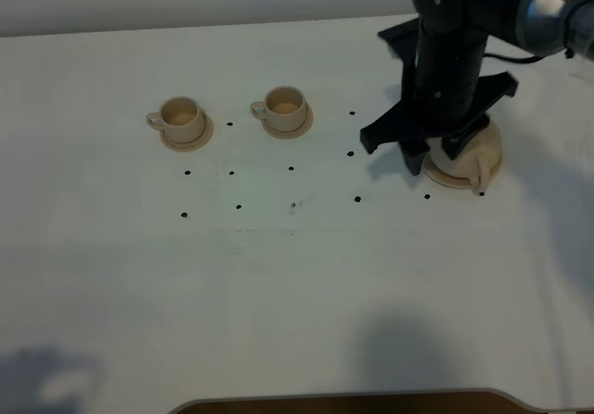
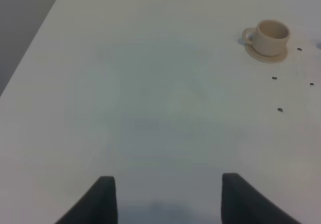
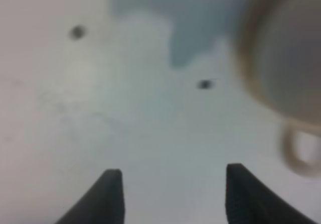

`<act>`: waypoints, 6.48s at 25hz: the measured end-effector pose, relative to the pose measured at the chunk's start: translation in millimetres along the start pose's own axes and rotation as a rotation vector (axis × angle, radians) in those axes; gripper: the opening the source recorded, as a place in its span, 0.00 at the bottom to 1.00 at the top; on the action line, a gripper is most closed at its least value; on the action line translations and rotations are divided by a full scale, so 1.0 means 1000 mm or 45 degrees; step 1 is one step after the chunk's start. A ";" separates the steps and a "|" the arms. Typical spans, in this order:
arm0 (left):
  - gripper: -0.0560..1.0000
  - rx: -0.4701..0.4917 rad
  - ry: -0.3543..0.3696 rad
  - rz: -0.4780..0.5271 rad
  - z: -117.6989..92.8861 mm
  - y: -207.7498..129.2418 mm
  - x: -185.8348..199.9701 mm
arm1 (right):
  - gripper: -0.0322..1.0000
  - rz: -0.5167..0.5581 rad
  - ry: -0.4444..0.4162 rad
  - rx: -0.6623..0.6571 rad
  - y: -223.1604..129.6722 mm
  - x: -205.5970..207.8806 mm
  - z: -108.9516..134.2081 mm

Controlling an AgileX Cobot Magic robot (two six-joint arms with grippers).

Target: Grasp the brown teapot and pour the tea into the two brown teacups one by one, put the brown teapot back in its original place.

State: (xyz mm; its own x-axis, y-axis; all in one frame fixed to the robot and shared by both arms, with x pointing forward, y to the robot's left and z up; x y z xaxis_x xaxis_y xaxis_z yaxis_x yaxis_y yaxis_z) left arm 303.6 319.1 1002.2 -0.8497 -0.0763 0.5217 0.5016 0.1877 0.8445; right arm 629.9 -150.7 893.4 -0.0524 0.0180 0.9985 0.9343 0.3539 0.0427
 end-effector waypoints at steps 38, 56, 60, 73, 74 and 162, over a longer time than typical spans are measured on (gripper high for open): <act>0.53 -0.001 0.000 0.000 0.000 0.000 0.000 | 0.48 0.156 0.000 -0.062 -0.021 -0.041 -0.066; 0.53 -0.001 0.000 0.000 0.000 0.000 0.000 | 0.48 0.131 0.007 -0.043 -0.014 -0.055 -0.069; 0.53 -0.001 0.000 0.000 0.000 0.000 0.000 | 0.48 0.127 0.001 -0.044 -0.014 -0.055 -0.070; 0.53 -0.001 0.000 0.000 0.000 0.000 0.000 | 0.39 0.127 -0.002 -0.042 -0.014 -0.055 -0.071; 0.53 -0.001 0.000 0.000 0.000 0.000 0.000 | 0.37 0.126 -0.003 -0.042 -0.014 -0.055 -0.071; 0.53 -0.001 0.000 0.000 0.000 0.000 0.000 | 0.14 -0.281 -0.654 1.178 0.117 -0.022 0.020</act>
State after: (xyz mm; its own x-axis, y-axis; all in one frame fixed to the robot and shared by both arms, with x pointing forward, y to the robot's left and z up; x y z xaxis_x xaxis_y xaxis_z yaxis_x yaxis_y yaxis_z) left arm 303.6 319.1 1002.2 -0.8497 -0.0763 0.5217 0.5017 0.1870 0.8446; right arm 733.1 -90.8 875.8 -0.5296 0.1814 0.8286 0.2689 0.9624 -0.0388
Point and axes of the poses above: a point on each arm's last joint axis where the gripper is mounted, x pointing back along that axis away from the gripper, z along the wrist's bending axis when the last joint is at zero, y = z × x, the point moved 9 cm from there along -x, pointing out along that axis toward the gripper, and after that the axes turned 5 degrees about x, right-handed, at the moved point
